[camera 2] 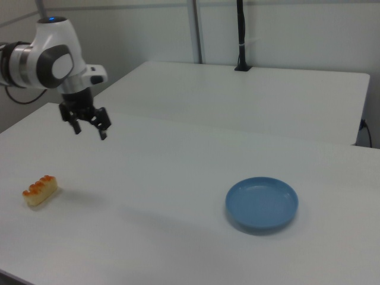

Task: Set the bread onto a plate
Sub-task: 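Lower the open gripper over the bread roll and close on it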

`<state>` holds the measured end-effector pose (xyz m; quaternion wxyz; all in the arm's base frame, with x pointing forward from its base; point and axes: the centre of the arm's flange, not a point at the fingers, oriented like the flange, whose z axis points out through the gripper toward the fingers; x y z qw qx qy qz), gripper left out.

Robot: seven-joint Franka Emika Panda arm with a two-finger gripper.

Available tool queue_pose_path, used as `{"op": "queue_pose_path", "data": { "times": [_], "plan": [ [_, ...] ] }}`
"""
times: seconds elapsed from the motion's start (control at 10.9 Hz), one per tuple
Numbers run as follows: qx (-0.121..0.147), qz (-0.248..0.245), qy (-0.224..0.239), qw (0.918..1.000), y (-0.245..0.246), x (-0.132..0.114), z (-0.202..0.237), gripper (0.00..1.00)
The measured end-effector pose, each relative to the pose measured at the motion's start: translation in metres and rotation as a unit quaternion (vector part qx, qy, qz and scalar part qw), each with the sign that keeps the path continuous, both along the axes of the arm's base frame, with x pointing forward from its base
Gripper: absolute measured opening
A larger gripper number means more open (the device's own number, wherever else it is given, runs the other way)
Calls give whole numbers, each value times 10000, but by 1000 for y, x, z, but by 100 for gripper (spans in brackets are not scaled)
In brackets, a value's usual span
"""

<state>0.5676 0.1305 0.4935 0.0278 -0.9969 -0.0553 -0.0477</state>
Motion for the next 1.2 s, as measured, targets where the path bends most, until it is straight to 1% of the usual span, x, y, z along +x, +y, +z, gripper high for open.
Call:
{"op": "queue_pose_path", "data": {
  "times": [0.18,0.46,0.55,0.74,0.83,0.92,1.2],
  "plan": [
    [26,164,108,9998,58,-21,-18,100],
    [-26,359,401,9985,142,-71,-46,100],
    [-62,322,500,9982,162,-88,-58,100],
    [-53,150,525,9985,186,-114,-85,100],
    [-52,47,540,9985,191,-122,-94,100],
    [-61,-61,571,9983,192,-125,-100,100],
    [-112,-266,609,9977,192,-122,-115,100]
  ]
}}
